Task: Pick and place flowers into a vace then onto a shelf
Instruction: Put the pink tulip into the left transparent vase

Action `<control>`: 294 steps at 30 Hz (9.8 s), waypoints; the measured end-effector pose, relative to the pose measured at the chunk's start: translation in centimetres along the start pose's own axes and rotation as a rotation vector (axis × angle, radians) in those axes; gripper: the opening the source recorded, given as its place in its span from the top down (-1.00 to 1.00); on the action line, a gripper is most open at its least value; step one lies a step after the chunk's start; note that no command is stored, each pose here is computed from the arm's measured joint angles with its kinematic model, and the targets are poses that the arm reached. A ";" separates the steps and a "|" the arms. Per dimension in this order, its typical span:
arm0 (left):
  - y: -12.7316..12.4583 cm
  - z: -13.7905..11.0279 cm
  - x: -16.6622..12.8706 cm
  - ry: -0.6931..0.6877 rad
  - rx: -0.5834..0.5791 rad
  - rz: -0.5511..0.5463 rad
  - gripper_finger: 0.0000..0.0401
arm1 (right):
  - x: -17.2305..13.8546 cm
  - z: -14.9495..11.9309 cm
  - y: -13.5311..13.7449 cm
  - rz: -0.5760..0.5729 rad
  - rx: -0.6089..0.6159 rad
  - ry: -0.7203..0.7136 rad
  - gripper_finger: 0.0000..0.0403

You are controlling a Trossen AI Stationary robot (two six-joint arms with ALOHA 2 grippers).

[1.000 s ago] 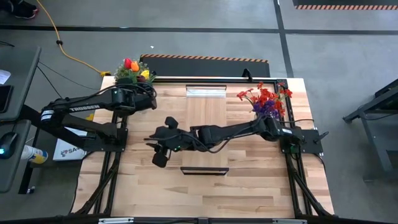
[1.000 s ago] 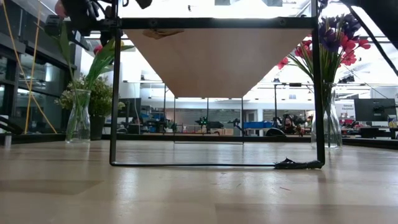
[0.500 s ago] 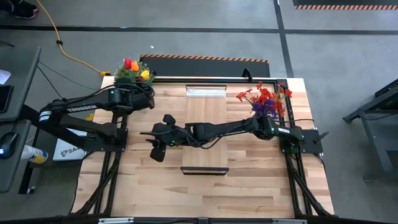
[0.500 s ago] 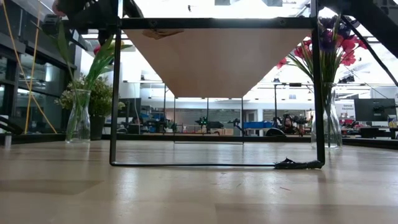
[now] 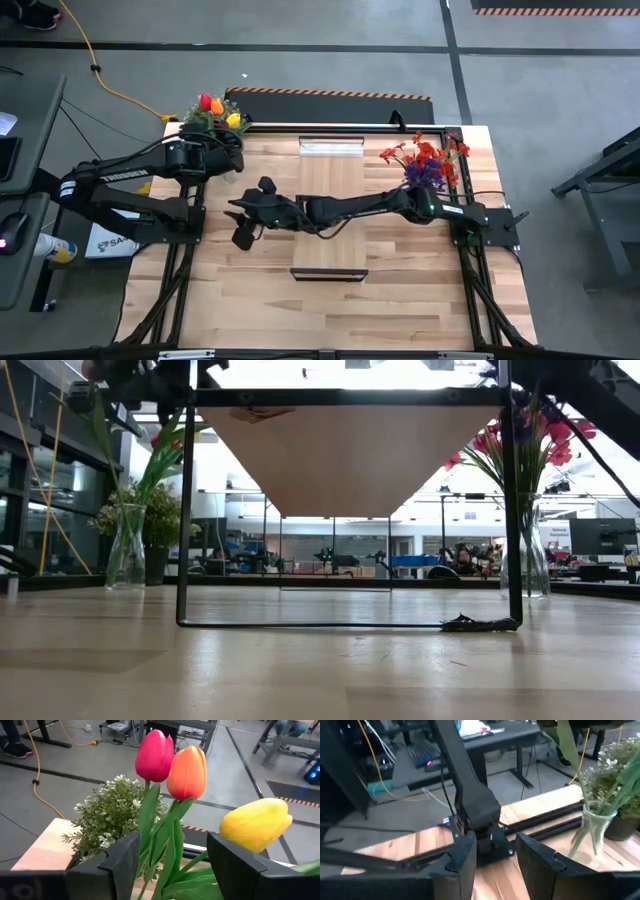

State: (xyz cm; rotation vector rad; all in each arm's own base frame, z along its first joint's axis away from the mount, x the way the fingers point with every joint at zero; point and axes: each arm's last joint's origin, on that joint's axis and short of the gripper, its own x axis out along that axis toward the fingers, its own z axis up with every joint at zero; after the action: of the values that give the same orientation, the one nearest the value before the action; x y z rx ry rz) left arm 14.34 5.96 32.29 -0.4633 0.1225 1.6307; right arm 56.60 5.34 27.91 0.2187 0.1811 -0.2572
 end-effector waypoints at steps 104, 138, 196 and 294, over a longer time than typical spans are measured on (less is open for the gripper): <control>0.8 1.4 -0.8 0.047 -0.130 -0.100 -0.31 | 6.8 -4.2 -9.4 0.002 0.025 -0.193 0.36; 1.0 1.4 -0.7 -0.005 -0.096 -0.071 -0.31 | 6.6 -4.1 -8.6 0.010 -0.001 -0.178 0.36; 0.9 0.2 -0.3 0.074 0.021 -0.097 -0.31 | 2.1 1.0 -3.9 -0.094 -0.320 -0.144 0.36; -0.8 13.8 -7.7 0.340 0.083 -0.923 -0.31 | -3.1 8.7 -5.9 -0.105 -0.300 -0.096 0.07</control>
State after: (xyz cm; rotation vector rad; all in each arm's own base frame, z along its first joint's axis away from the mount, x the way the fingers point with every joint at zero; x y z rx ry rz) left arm 12.34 3.70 47.87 -0.6114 0.1931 0.6350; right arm 53.32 -1.54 35.79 -0.1008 0.1336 -0.3401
